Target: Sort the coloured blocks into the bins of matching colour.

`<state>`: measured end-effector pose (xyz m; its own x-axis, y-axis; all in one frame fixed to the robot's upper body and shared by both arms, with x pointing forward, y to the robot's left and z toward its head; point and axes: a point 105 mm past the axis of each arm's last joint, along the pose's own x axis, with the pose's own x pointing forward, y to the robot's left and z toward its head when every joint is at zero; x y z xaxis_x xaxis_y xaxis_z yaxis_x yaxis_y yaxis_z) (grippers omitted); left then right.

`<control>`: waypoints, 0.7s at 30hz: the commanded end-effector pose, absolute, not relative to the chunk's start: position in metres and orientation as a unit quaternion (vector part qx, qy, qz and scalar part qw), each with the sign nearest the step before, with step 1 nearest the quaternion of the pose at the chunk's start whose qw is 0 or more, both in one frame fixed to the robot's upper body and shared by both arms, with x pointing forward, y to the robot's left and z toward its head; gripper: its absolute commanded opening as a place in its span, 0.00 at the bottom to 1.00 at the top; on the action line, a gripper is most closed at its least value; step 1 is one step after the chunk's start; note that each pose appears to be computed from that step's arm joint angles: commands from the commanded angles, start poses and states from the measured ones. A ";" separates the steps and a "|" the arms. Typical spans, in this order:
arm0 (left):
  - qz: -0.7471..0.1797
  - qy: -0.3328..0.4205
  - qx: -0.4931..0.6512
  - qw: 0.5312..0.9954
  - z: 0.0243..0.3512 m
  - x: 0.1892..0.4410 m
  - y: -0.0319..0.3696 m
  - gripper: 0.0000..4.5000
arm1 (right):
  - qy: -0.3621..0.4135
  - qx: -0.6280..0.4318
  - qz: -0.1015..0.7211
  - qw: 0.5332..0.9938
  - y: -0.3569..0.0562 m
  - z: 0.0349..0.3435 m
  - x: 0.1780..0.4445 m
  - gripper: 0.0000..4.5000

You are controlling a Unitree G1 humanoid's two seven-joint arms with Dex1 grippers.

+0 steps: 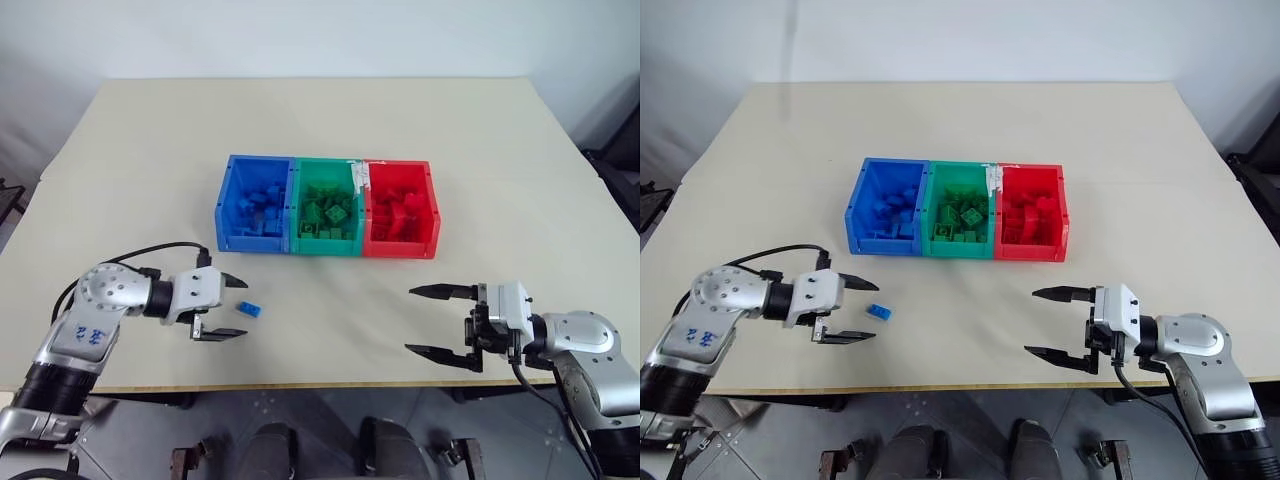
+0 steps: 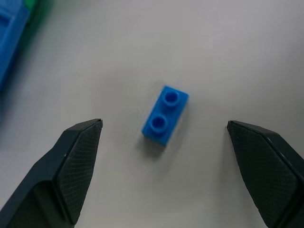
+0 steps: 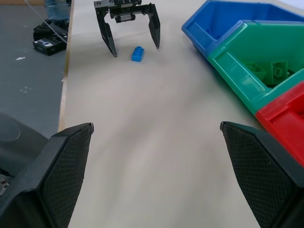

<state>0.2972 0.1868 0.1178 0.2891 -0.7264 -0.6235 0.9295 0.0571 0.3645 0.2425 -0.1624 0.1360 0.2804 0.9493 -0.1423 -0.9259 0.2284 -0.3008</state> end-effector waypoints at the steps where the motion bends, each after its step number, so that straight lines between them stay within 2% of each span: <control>1: -0.590 0.188 0.366 0.694 0.100 0.293 0.191 0.85 | -0.054 -0.172 0.594 0.784 -0.161 0.145 0.238 1.00; 4: -0.590 0.206 0.363 0.692 0.098 0.293 0.196 0.66 | -0.056 -0.170 0.589 0.788 -0.161 0.145 0.237 1.00; 12: -0.583 0.188 0.346 0.711 0.101 0.298 0.194 0.13 | -0.063 -0.169 0.574 0.799 -0.160 0.145 0.240 1.00; 14: -0.563 0.148 0.309 0.752 0.114 0.305 0.191 0.10 | -0.079 -0.162 0.551 0.815 -0.163 0.151 0.244 1.00; 16: -0.547 0.066 0.234 0.801 0.144 0.311 0.179 0.10 | -0.093 -0.156 0.532 0.827 -0.164 0.156 0.246 1.00; 21: -0.463 -0.064 0.126 0.875 0.202 0.334 0.174 0.10 | -0.106 -0.136 0.505 0.846 -0.161 0.157 0.246 1.00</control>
<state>0.3273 0.1681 0.1656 0.4887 -0.8599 -0.1474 0.8601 0.4465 0.2467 0.2480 -0.1622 0.1453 0.4503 0.8928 -0.0094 -0.8491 0.4250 -0.3137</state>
